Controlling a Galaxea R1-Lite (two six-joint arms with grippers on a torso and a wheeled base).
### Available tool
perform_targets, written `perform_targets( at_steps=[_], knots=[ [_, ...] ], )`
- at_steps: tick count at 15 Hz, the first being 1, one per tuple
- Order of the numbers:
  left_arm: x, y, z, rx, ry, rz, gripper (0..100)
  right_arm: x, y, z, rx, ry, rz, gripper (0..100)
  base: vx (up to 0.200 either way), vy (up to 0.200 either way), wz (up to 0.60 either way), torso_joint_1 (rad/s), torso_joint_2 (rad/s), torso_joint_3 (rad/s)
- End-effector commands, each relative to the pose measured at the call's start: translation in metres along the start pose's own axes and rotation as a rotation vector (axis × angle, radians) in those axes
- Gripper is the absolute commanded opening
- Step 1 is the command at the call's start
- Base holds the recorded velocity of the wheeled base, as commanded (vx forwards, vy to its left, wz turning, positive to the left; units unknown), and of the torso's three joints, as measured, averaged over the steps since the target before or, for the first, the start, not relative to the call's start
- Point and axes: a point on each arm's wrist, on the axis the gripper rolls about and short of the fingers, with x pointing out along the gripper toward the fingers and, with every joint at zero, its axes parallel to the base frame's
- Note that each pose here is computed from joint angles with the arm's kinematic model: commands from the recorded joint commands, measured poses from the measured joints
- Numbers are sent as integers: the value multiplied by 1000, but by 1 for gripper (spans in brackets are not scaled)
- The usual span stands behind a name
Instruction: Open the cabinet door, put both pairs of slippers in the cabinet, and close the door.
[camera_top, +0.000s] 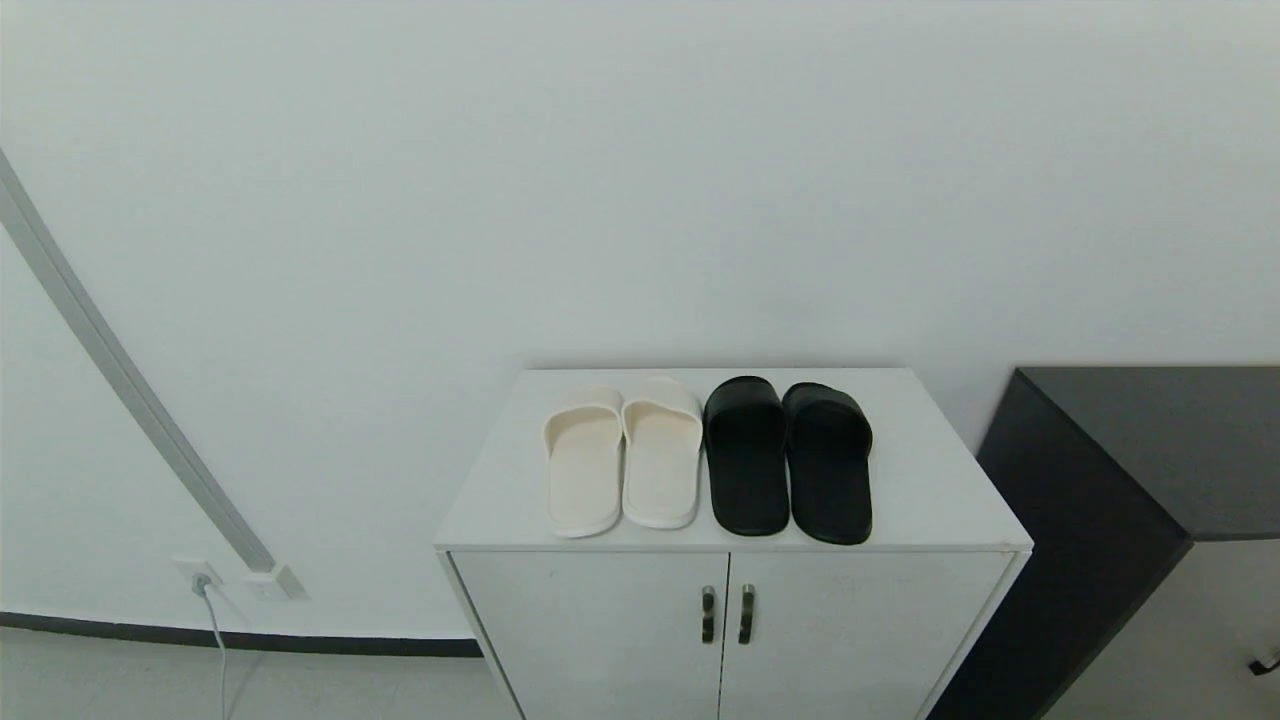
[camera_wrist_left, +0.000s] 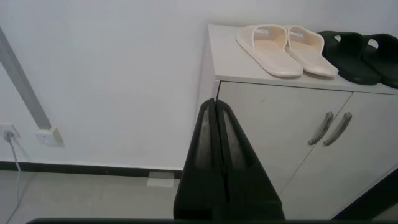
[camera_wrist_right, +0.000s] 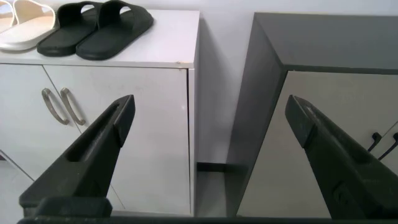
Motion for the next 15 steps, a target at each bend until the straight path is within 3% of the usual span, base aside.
perform_targets(
  at_steps=[1, 9, 10, 11, 12, 14, 15],
  knots=[
    [0, 0, 0, -1, -1, 2, 0, 0, 0, 0, -1, 0, 0, 100, 0, 0, 0, 0, 0, 0],
    [0, 0, 0, 1, -1, 2, 0, 0, 0, 0, -2, -1, 20, 100, 0, 0, 0, 0, 0, 0],
    [0, 0, 0, 1, 2, 2, 0, -1, 0, 14, 7, -28, 35, 100, 0, 0, 0, 0, 0, 0],
    [0, 0, 0, 1, -1, 2, 0, -8, -3, 67, 115, -110, 59, 100, 0, 0, 0, 0, 0, 0],
    [0, 0, 0, 1, -1, 2, 0, -6, -3, 81, 182, -36, 167, 100, 0, 0, 0, 0, 0, 0],
    [0, 0, 0, 1, 1, 2, 0, 22, 1, 68, 134, 192, 294, 100, 0, 0, 0, 0, 0, 0],
    [0, 0, 0, 1, 1, 2, 0, 39, 2, 69, 135, 228, 323, 100, 0, 0, 0, 0, 0, 0]
  ],
)
